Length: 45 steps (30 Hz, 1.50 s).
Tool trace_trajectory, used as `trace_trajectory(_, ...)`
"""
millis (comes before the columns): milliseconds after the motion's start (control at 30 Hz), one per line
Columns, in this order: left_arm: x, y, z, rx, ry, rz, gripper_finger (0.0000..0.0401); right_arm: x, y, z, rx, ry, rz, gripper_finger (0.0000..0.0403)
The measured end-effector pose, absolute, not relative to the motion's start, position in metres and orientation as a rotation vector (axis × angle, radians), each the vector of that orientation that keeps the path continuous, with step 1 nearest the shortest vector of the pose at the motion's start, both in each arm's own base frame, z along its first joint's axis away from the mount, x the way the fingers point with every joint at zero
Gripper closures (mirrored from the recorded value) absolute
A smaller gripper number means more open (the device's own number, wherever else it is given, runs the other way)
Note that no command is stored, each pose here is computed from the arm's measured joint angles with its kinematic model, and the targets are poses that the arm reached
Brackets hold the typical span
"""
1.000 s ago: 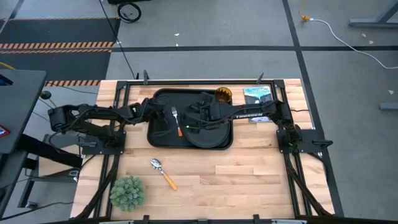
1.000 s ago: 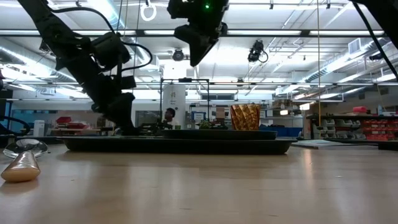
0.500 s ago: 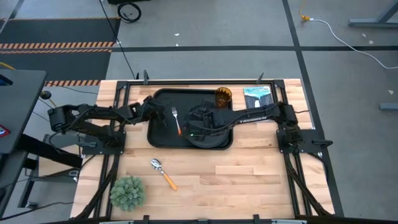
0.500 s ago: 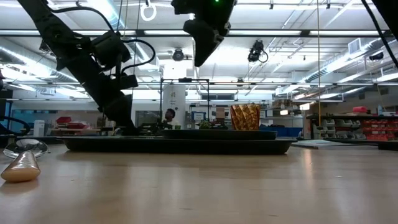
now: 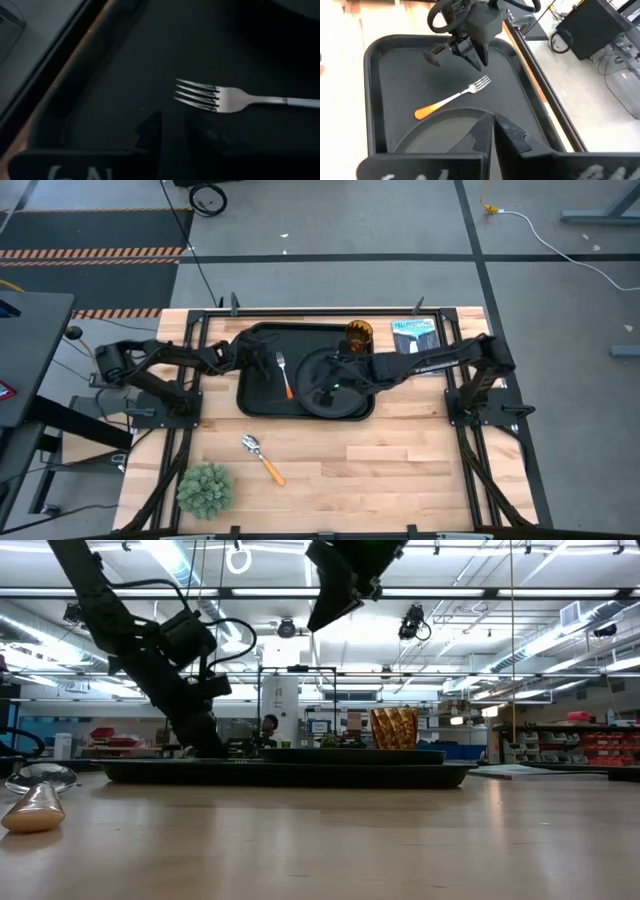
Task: Pick and place plate/cup/fork/spoon on tray
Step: Adjust the orange fork
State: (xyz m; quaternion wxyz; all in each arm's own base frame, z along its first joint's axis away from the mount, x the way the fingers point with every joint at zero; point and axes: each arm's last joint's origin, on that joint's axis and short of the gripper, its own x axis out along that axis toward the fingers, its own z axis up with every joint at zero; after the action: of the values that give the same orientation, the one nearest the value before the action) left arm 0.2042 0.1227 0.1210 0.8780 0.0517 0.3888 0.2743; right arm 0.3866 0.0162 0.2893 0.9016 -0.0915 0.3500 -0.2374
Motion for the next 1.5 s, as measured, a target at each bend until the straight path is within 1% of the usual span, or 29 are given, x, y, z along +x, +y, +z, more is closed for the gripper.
trace_trajectory(200, 0.209, 0.128, 0.111, 0.086, 0.796, 0.676, 0.0326, 0.374, 0.015, 0.279, -0.17, 0.683, -0.494, 0.0378)
trace_trajectory(367, 0.21, 0.13, 0.102, 0.1, 0.817, 0.723, 0.0332, 0.372, 0.015, 0.274, -0.167, 0.679, -0.493, 0.0378)
trace_trajectory(600, 0.214, 0.132, 0.095, 0.1, 0.798, 0.731, 0.0333, 0.375, 0.016, 0.276, -0.154, 0.648, -0.471, 0.0378)
trace_trajectory(1333, 0.221, 0.132, 0.102, 0.106, 0.688, 0.717, 0.0333, 0.376, 0.016, 0.276, -0.145, 0.64, -0.474, 0.0378)
trace_trajectory(1400, 0.22, 0.132, 0.102, 0.105, 0.697, 0.717, 0.0333, 0.376, 0.016, 0.276, -0.145, 0.64, -0.474, 0.0378)
trace_trajectory(1500, 0.216, 0.131, 0.098, 0.103, 0.769, 0.724, 0.0333, 0.375, 0.016, 0.276, -0.144, 0.646, -0.475, 0.0378)
